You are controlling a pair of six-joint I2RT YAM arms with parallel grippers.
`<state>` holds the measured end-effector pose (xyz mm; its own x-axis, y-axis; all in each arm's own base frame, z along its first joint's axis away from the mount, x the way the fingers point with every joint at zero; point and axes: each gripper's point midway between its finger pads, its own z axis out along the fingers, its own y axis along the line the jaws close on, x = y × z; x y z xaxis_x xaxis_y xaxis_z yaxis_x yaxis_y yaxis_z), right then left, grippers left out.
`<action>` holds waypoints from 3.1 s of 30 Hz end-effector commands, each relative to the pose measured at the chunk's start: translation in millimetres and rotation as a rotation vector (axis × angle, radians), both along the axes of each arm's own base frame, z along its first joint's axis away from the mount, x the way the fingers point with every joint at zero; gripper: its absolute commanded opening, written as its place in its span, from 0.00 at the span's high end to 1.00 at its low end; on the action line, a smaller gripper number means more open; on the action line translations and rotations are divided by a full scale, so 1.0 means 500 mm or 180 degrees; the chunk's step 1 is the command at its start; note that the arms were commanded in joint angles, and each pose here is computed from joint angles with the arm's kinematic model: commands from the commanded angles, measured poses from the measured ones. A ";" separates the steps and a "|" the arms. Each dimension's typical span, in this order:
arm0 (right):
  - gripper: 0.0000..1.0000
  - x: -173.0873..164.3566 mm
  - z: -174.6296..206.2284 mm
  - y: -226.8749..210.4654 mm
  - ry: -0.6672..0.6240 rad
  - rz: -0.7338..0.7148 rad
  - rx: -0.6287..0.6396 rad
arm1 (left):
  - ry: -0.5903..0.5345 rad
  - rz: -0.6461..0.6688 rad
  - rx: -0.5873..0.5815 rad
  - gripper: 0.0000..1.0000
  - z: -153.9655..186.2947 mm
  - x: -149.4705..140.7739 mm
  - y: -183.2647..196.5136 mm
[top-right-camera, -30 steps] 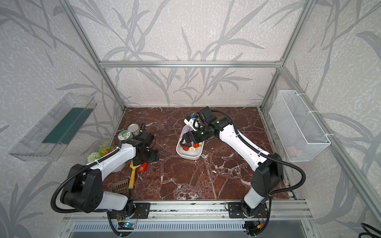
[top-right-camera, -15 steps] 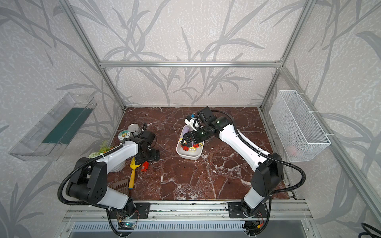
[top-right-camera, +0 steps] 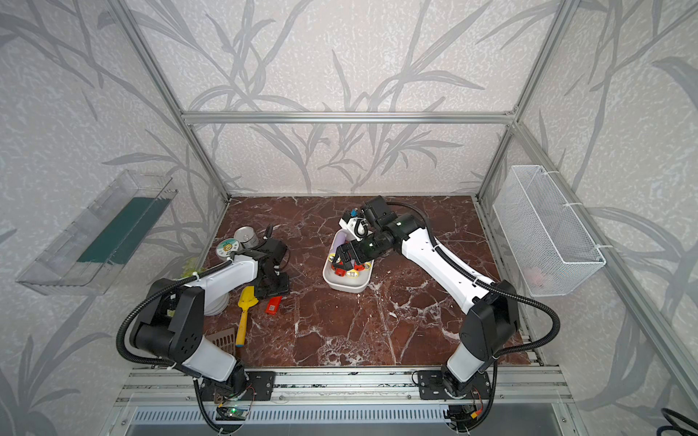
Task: Put the flashlights into the storage boxes
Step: Pick up the flashlight from the center of the board, then place the flashlight at the storage box.
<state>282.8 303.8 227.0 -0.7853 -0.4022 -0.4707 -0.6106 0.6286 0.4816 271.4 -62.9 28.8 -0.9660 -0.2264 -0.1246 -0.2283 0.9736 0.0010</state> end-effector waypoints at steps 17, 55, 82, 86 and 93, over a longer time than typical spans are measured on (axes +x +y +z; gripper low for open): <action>0.01 -0.027 0.010 -0.026 -0.0021 -0.0076 -0.0036 | 0.0004 0.0125 -0.0170 0.47 -0.004 -0.023 -0.009; 0.01 -0.039 -0.009 -0.101 -0.0073 -0.0387 -0.0185 | -0.0419 -0.0383 -0.0500 0.64 0.161 0.158 -0.114; 0.01 -0.092 -0.034 -0.223 -0.0078 -0.1019 -0.0310 | -0.0569 -0.1398 -0.0958 0.64 0.231 0.225 -0.429; 0.01 -0.106 -0.031 -0.240 -0.0082 -0.1056 -0.0375 | -0.0543 -0.1520 -0.0971 0.64 0.218 0.212 -0.466; 0.01 -0.144 -0.030 -0.268 -0.0060 -0.1154 -0.0392 | -0.0459 -0.1562 -0.0970 0.64 0.186 0.204 -0.486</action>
